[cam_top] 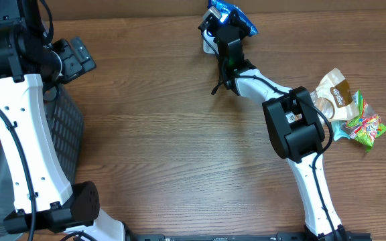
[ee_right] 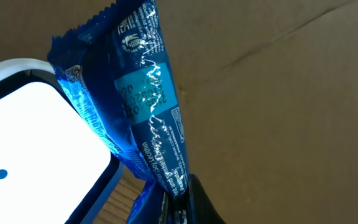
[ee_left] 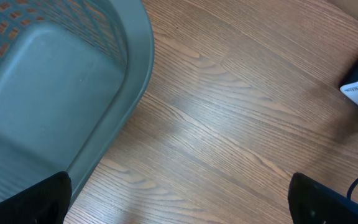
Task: Scan the item barcode
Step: 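Hold the blue bar barcode against the scanner window, then carry the blue bar right and drop it onto the packet pile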
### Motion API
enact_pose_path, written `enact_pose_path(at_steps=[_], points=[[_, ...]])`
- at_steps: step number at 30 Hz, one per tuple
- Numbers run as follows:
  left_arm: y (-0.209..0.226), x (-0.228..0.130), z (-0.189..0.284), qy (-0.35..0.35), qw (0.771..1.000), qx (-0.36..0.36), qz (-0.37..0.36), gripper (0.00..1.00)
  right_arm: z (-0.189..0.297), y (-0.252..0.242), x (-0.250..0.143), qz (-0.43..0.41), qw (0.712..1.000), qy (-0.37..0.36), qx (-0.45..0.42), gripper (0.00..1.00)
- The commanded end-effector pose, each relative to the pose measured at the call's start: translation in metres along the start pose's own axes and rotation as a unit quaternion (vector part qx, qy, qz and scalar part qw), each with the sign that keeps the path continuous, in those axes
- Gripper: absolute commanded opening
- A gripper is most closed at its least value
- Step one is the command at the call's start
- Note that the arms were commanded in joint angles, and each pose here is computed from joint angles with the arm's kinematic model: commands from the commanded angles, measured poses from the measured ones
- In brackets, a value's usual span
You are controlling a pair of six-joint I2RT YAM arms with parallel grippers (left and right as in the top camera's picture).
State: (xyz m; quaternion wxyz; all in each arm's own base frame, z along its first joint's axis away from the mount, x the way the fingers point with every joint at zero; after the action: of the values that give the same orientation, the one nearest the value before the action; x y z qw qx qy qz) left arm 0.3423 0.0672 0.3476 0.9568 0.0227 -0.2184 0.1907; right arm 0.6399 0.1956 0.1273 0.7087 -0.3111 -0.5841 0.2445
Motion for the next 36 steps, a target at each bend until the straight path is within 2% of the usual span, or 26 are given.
enact_pose_path(at_steps=[1, 6, 11, 17, 24, 27, 30, 31, 33, 36], points=[[-0.003, -0.001, -0.003, 0.005, 1.000, -0.001, -0.006, 1.00, 0.001, -0.006, 0.009, -0.017, 1.000, -0.007, -0.012, 0.04], [-0.003, -0.001, -0.003, 0.005, 1.000, -0.001, -0.006, 1.00, 0.002, -0.007, 0.012, -0.017, 1.000, -0.007, -0.014, 0.04], [-0.003, -0.001, -0.003, 0.005, 1.000, -0.001, -0.006, 1.00, 0.012, -0.020, 0.031, -0.017, 1.000, -0.011, -0.016, 0.04], [-0.003, -0.001, -0.003, 0.005, 1.000, -0.001, -0.006, 0.99, 0.043, -0.008, 0.028, 0.065, 0.991, 0.059, 0.105, 0.04], [-0.003, -0.001, -0.003, 0.005, 1.000, -0.001, -0.006, 0.99, 0.100, -0.048, 0.074, 0.013, 0.982, 0.056, 0.181, 0.04], [-0.003, -0.001, -0.003, 0.005, 1.000, -0.001, -0.006, 0.99, 0.135, -0.072, 0.089, -0.034, 0.974, 0.067, 0.214, 0.04], [-0.003, -0.001, -0.003, 0.005, 1.000, -0.001, -0.006, 1.00, 0.171, -0.098, 0.096, -0.127, 0.954, 0.094, 0.254, 0.04], [-0.003, -0.001, -0.003, 0.005, 1.000, -0.001, -0.006, 1.00, 0.187, -0.115, 0.094, -0.186, 0.940, 0.117, 0.260, 0.04], [-0.003, -0.001, -0.003, 0.005, 1.000, -0.001, -0.006, 1.00, 0.205, -0.142, 0.085, -0.261, 0.919, 0.155, 0.252, 0.04], [-0.003, -0.001, -0.003, 0.005, 1.000, -0.001, -0.006, 0.99, 0.232, -0.186, 0.048, -0.354, 0.878, 0.242, 0.211, 0.04]])
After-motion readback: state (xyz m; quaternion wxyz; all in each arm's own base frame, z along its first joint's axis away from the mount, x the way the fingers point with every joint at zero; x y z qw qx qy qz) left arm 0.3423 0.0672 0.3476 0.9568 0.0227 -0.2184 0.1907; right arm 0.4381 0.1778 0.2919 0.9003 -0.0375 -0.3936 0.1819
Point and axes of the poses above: each gripper's point midway between its finger pads, its own z axis back along the fingers, its own y axis along the line the jaws close on, x = y × z, the point moved 2 cm from there along z, back along the fingers, and after that the axes turned 10 degrees about -z, right-handed, at the moved point
